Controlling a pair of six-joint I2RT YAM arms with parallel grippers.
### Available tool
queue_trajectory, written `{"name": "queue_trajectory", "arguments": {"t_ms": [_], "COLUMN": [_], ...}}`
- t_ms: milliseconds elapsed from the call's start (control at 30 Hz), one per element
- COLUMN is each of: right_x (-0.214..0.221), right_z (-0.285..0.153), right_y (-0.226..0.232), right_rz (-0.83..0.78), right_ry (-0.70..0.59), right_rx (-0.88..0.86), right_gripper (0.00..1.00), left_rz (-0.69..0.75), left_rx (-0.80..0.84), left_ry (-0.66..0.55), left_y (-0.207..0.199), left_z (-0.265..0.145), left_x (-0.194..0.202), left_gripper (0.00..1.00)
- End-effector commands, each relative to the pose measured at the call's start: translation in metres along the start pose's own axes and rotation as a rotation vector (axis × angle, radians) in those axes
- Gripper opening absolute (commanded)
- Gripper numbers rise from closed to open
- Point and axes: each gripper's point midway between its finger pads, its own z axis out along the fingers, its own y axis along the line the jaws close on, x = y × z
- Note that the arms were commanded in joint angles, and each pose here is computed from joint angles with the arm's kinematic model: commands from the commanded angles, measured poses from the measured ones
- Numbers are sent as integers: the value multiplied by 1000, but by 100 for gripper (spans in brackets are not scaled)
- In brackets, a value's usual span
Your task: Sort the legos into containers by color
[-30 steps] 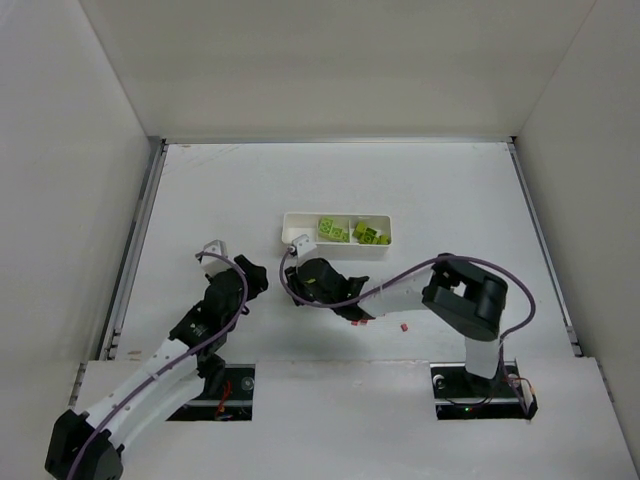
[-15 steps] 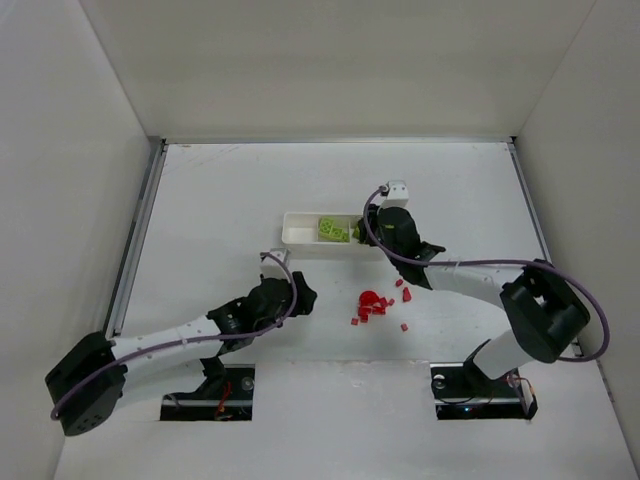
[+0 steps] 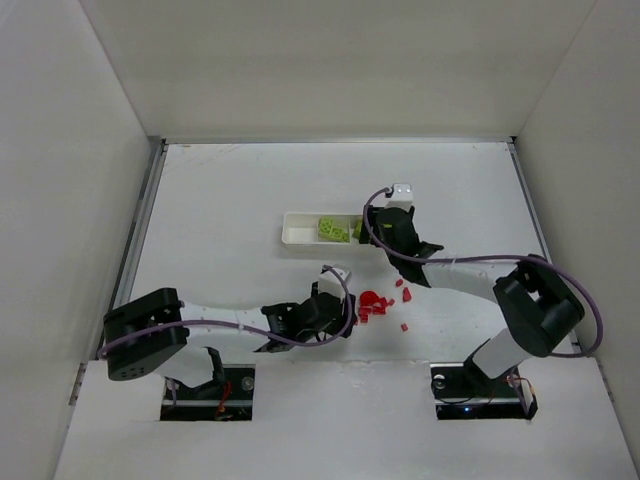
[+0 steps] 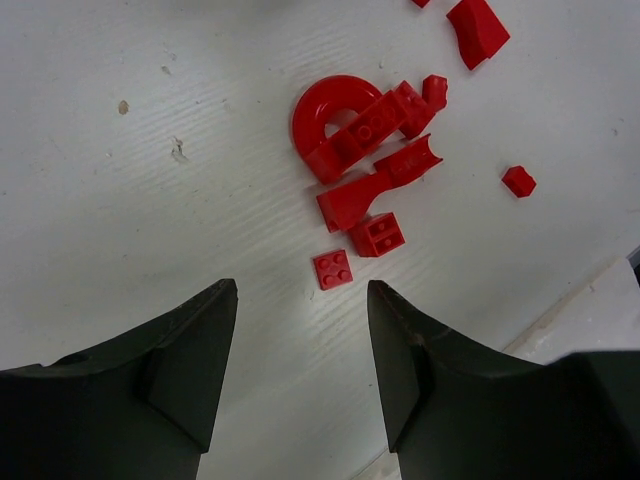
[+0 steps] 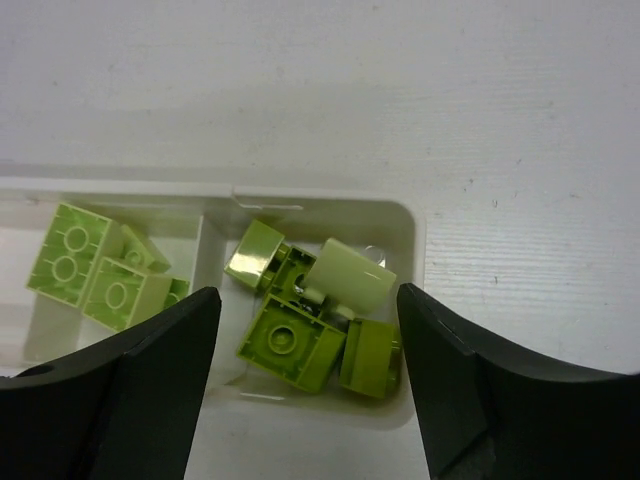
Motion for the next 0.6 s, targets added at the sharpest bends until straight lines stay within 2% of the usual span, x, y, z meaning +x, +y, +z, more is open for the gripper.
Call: {"name": "queue_trajectory", "arguments": {"t_ms": [0, 100, 133, 167, 200, 233, 367, 467, 567], "right_x": [-30, -21, -13, -8, -3, 1, 14, 22, 33], "right_z": [-20, -40, -51, -58, -66, -72, -90, -103, -112], "right_y": [5, -1, -9, -15, -20, -25, -36, -41, -43], "right_rz": [62, 86, 124, 152, 185, 208, 288, 303, 339], "right_ry": [-95, -112, -109, -107, -103, -97, -85, -79, -49], "right_rx": [-20, -8, 0, 1, 0, 0, -11, -21, -27], "right_gripper": [78, 72, 57, 48, 42, 40, 42, 56, 59], "left_rz": [31, 48, 61, 71, 76, 77, 97, 109, 118], "left_rx": [42, 54, 66, 66, 61, 49, 31, -7, -28], "left_ry": [-61, -54, -48, -43, -35, -23, -16, -13, -2], "left_y": [-26, -36, -44, -46, -48, -48, -48, -43, -40], "left_z": [3, 7, 9, 12, 17, 21, 28, 37, 43], "left_x": [-23, -22, -19, -16, -14, -12, -9, -8, -4], "left_gripper": [52, 50, 49, 48, 47, 46, 45, 42, 38]}}
